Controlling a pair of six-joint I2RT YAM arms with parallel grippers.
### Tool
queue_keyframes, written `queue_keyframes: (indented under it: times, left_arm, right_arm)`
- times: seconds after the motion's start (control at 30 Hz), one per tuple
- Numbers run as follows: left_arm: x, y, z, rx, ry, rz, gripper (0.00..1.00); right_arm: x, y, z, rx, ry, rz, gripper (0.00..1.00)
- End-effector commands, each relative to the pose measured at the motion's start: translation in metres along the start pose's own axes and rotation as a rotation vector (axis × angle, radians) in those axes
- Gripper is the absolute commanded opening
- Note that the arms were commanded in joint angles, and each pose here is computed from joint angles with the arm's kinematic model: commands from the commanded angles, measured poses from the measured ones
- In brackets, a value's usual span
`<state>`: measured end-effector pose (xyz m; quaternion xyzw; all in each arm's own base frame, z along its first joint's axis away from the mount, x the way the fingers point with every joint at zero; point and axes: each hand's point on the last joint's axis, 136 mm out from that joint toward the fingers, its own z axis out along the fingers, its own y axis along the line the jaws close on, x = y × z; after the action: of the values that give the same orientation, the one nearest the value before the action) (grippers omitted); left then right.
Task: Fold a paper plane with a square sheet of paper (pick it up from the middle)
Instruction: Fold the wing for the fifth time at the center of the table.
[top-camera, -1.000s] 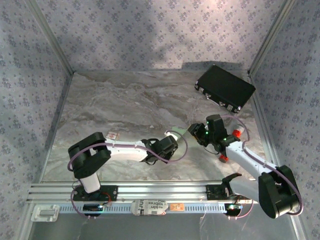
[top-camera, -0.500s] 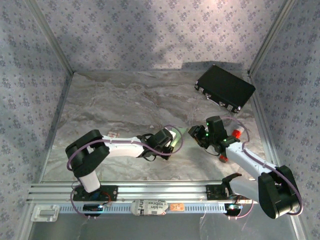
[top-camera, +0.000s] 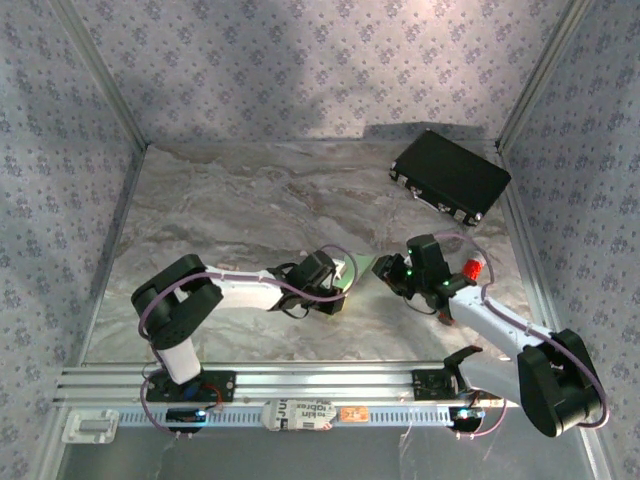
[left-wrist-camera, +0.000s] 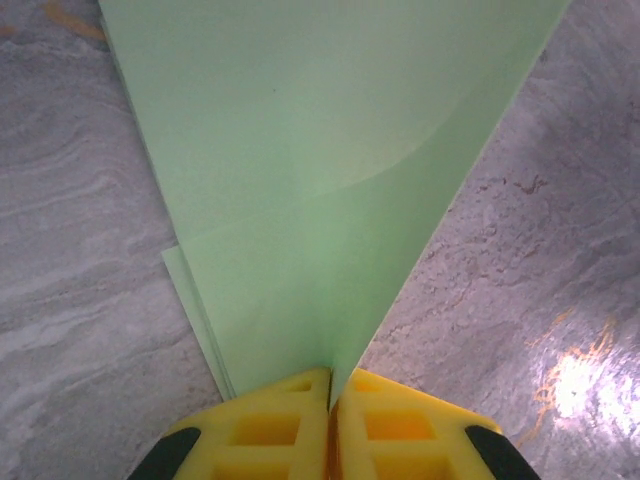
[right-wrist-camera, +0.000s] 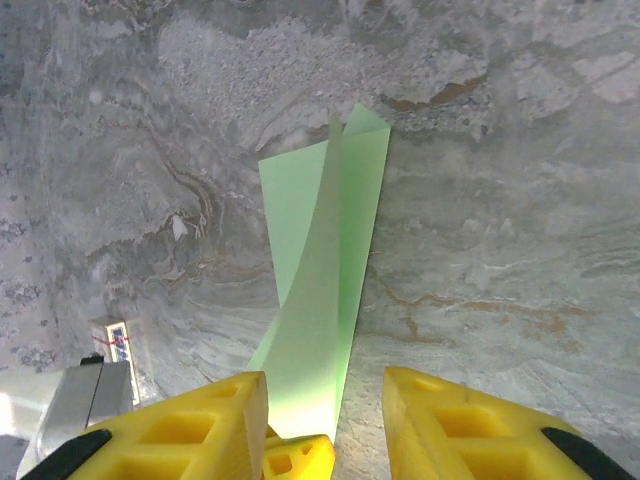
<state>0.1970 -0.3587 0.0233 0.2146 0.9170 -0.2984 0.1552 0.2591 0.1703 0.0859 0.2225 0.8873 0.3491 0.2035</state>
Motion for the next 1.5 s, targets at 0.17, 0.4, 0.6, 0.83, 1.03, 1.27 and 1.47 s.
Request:
queue_keyframes:
  times: [0.17, 0.4, 0.6, 0.83, 1.03, 1.27, 1.47]
  left_arm:
    - [0.009, 0.001, 0.010, 0.116, 0.046, -0.105, 0.09]
    - [0.011, 0.004, 0.013, 0.168, 0.054, -0.166, 0.08]
    - [0.014, 0.006, 0.012, 0.200, 0.051, -0.206, 0.05]
    - [0.016, 0.005, 0.010, 0.232, 0.029, -0.211, 0.01]
    - [0.016, 0.000, 0.006, 0.267, 0.024, -0.192, 0.00]
    - [0.025, 0.005, 0.007, 0.308, 0.063, -0.252, 0.00]
    - [0.032, 0.008, 0.007, 0.329, 0.090, -0.284, 0.00]
  right_arm:
    - [0.007, 0.012, 0.006, -0.053, -0.016, -0.178, 0.36]
    - [0.017, 0.012, 0.013, -0.076, -0.010, -0.278, 0.34]
    - [0.025, 0.010, 0.015, -0.065, 0.020, -0.322, 0.32]
    - [0.038, 0.015, 0.027, -0.101, 0.113, -0.321, 0.31]
    - [0.041, 0.026, 0.034, -0.137, 0.148, -0.334, 0.30]
    - [0.047, 0.042, 0.040, -0.201, 0.195, -0.359, 0.26]
    - [0.049, 0.047, 0.050, -0.210, 0.227, -0.357, 0.22]
